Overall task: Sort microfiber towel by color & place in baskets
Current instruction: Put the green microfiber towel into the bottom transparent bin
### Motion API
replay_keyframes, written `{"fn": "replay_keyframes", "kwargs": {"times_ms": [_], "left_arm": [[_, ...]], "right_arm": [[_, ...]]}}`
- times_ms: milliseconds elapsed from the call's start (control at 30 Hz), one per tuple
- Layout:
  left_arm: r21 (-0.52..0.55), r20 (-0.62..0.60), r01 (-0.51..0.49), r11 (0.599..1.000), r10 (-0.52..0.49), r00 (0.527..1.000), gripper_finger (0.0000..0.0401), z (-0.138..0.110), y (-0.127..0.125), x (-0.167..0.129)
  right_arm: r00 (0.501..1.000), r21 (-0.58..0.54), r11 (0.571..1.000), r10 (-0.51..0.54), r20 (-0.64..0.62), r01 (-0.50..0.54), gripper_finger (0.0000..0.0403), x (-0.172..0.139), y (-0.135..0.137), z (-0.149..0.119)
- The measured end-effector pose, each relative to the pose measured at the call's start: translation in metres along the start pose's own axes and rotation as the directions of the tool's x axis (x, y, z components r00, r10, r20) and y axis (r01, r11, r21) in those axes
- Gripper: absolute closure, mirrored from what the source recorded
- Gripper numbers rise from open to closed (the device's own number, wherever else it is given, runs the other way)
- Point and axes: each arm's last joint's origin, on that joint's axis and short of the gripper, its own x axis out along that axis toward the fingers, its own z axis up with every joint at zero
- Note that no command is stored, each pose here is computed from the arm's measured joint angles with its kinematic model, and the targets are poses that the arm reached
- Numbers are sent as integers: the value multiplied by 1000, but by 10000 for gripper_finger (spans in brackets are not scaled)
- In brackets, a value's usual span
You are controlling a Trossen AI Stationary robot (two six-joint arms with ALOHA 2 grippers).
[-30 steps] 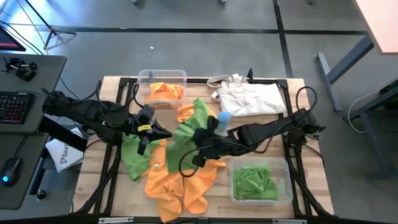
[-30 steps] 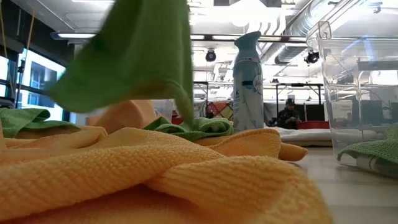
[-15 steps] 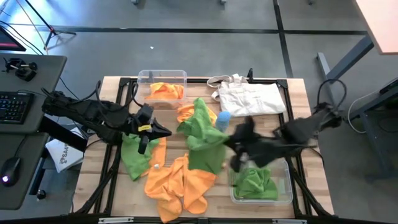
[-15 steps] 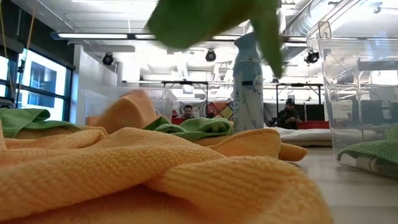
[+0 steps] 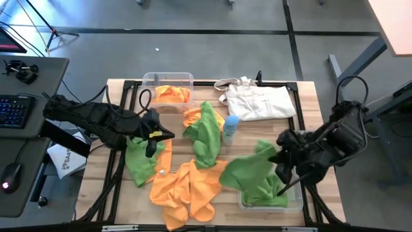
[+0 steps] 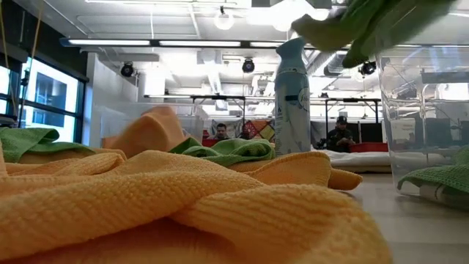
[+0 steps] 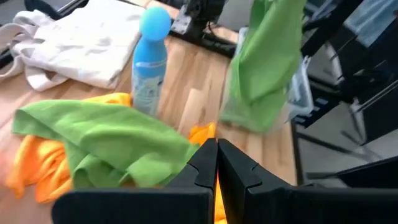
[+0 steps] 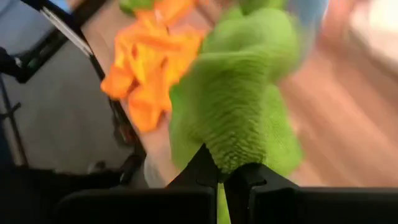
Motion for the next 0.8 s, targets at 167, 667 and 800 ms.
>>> {"fn": "replay_keyframes", "kwargs": {"times_ms": [167, 667, 800], "left_arm": [[8, -6, -5, 1000, 5, 1000, 401, 0, 1, 0], [9, -5, -1, 1000, 2, 1000, 401, 0, 1, 0], [1, -4, -1, 1000, 1, 1000, 401, 0, 1, 0]], "right_arm": [[995, 37, 998, 48, -85, -45, 403, -6, 2, -11], [957, 146, 989, 7, -292, 37, 403, 5, 2, -38], [941, 126, 977, -128, -314, 174, 403, 37, -4, -50]]}}
